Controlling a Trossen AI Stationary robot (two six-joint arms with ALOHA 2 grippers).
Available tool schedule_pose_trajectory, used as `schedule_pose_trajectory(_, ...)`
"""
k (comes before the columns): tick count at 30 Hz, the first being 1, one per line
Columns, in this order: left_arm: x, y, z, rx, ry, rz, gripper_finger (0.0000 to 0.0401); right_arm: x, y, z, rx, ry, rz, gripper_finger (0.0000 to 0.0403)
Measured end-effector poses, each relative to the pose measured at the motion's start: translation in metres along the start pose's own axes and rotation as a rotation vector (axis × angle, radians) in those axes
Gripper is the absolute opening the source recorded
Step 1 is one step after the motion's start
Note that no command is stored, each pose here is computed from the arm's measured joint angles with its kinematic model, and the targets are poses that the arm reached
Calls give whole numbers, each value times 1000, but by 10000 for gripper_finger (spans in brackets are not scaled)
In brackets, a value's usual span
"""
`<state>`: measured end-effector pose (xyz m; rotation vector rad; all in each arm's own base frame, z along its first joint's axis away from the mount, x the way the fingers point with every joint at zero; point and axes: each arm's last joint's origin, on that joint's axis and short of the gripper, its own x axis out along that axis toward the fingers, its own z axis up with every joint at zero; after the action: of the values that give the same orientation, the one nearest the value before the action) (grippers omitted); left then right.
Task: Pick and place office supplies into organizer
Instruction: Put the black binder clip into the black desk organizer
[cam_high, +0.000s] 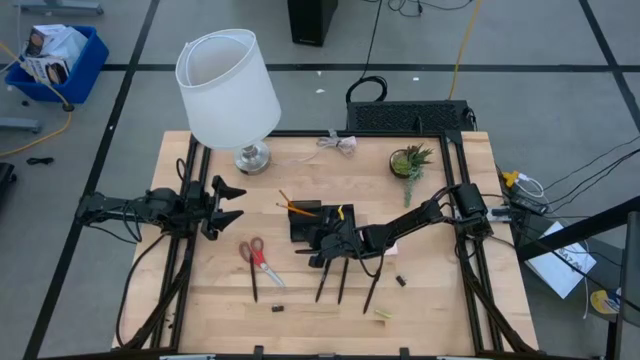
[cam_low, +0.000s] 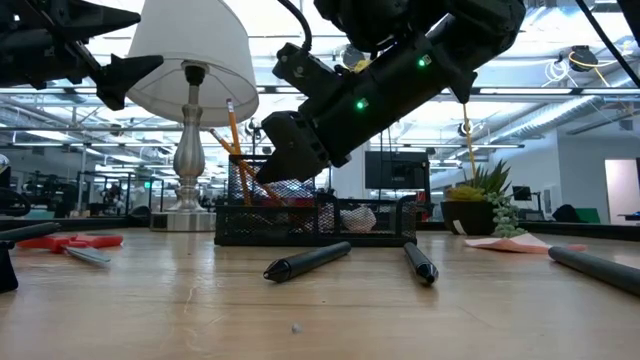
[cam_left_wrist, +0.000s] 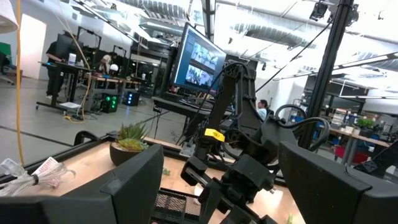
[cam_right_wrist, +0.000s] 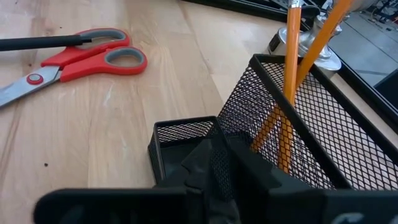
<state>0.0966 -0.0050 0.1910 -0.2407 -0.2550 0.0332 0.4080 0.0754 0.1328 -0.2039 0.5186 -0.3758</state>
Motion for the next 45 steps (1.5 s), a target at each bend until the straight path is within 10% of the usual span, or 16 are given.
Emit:
schedule_pose_trajectory(20,0,0,0,0,0,0,319,-11,13,2,2,-14,38,83)
schedule_pose_trajectory(45,0,0,0,0,0,0,319,-159,34,14,74,179,25,81)
